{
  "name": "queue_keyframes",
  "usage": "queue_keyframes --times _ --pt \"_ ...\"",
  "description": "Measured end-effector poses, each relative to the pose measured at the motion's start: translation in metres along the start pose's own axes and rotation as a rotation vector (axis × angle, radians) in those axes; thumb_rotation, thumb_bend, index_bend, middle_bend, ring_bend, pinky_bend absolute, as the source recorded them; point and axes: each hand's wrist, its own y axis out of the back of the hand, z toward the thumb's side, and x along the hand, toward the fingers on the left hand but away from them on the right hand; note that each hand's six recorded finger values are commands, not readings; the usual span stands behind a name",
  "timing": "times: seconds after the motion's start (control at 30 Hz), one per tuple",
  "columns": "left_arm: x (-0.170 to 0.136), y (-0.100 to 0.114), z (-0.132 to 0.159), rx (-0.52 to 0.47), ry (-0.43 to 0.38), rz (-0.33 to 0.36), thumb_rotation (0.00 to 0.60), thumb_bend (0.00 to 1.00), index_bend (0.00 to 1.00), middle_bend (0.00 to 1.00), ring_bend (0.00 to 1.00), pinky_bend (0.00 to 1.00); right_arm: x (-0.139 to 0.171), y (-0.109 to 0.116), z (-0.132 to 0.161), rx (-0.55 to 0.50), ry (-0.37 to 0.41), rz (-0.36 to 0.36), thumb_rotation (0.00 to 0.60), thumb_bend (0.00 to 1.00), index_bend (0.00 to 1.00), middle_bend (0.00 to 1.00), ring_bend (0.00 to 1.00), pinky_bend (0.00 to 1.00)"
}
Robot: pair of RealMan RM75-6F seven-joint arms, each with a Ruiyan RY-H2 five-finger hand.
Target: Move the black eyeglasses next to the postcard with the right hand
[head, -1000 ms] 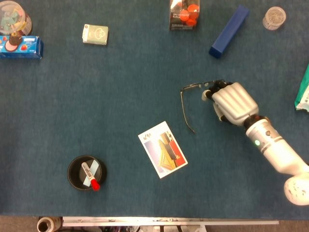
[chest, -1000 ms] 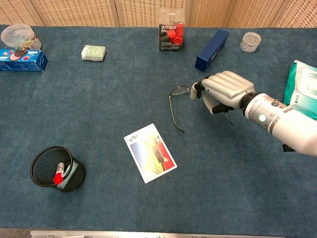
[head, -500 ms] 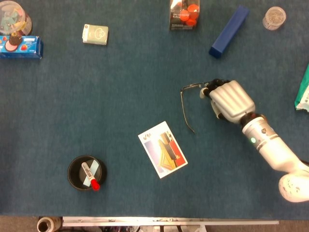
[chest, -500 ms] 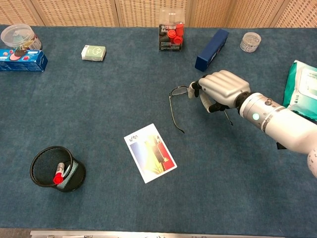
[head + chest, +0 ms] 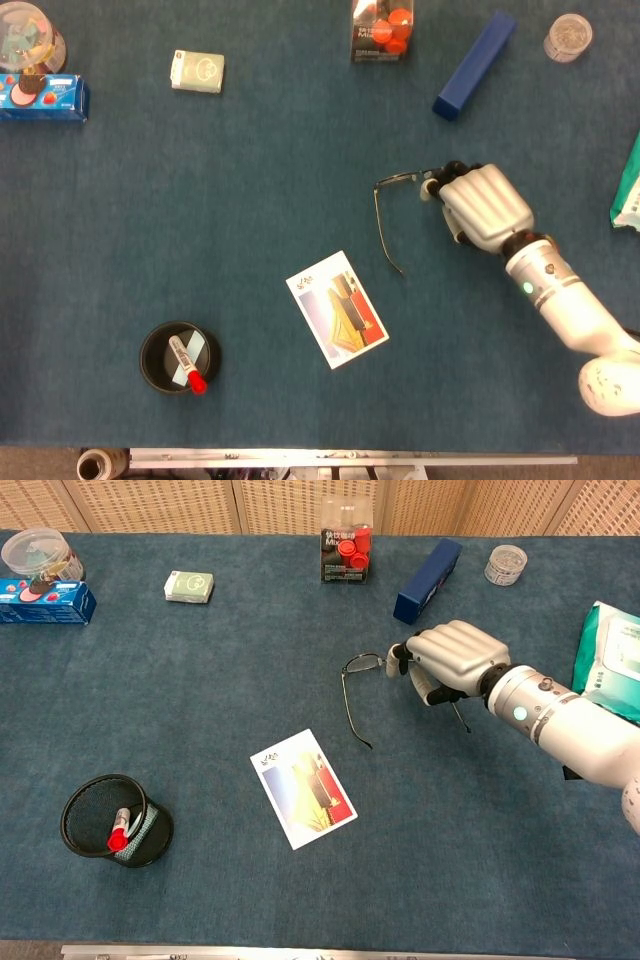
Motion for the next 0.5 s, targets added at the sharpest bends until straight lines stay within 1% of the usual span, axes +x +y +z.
queue_keyframes --times 0.5 --pt "0.000 -0.001 0.000 0.004 -0.001 -0.006 0.600 0.00 0.57 0.46 0.38 0.46 -0.020 0.001 0.000 -0.017 -0.005 -0.027 0.600 0.75 0.36 0.39 0.24 0.43"
